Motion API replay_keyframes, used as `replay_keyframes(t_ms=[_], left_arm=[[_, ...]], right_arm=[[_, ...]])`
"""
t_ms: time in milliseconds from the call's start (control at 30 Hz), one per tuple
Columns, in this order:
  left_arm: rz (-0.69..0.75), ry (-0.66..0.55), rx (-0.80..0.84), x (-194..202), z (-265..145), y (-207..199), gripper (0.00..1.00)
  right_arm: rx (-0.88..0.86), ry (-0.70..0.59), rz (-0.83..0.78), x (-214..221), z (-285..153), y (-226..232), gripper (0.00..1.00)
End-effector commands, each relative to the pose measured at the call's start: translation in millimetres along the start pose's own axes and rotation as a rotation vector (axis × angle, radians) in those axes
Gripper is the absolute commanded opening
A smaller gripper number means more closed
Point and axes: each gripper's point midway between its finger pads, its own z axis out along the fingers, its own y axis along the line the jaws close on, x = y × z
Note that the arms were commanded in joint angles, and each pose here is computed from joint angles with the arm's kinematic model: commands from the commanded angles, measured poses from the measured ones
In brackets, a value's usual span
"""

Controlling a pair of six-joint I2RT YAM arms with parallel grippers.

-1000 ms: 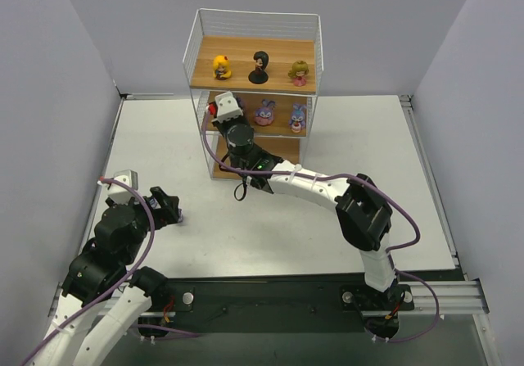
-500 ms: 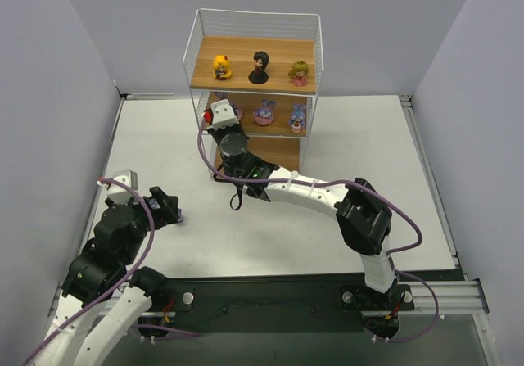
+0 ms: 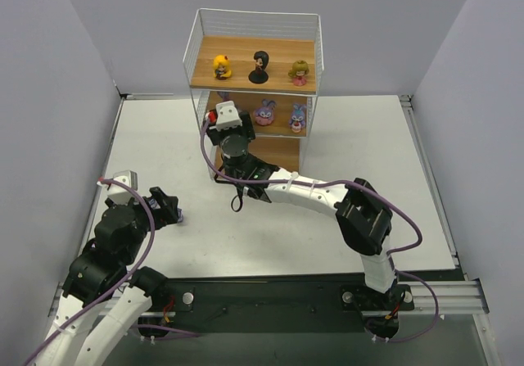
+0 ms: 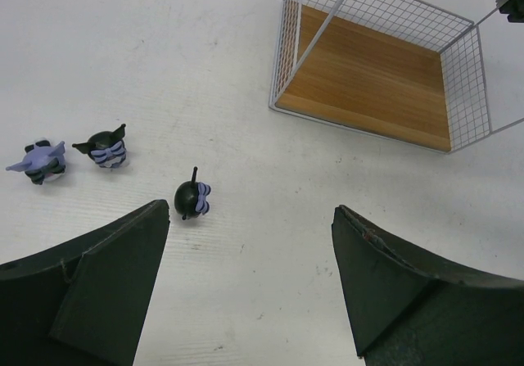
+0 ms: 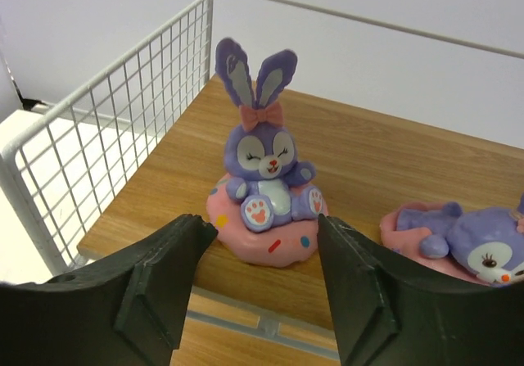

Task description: Place and organize the plastic toys onto the shelf

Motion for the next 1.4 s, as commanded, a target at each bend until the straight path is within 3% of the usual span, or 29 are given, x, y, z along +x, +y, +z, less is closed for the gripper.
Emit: replay_keyframes(t_ms=[0,467,567,600,700,900,1233,1367], left_arm=[[0.002,-0.033,0.006,-7.2,0.8,-1.1,0.91],[-0.004,-0.04,0.01,-8.5,-0.4,-1.1,0.91],[-0.005,-0.041,0.016,-8.2,-1.0,-1.6,0.9],[-0.004,-0.041,0.019,-8.0,-0.7,-2.3,0.91],[-0.005,-0.041,0.021,-7.9,-0.7,-2.5,0.91],[-0.002,-0.034,0.036,-6.3,0.2,-5.4,0.91],[0.006,-0.029,0.032,-4.9,2.2,-5.0,0.91],[0.004,-0.035,0.01,-6.0,3.1,-1.3,0.97]], right_arm=[[-0.003,-0.054,0.094,-35.9,-15.2,-10.3,0.6],[-0.065,-0.046,0.155,-66.8,-58.4,-37.1,0.71],[-0.061,-0.023,0.168,-67.4,-71.8,-53.0,0.63],[-0.054,-0.016,0.168,-67.6,-74.6,-58.7,0.52],[-0.051,0.008,0.177,-68.4,-86.3,-74.9,0.31],[-0.105,0.053,0.232,-68.4,-93.8,-85.7,0.03],[-0.162,0.095,0.31,-63.4,-97.7,-94.6,0.01],[-0.132,0.152,0.385,-47.7,-123.6,-122.1,0.11]])
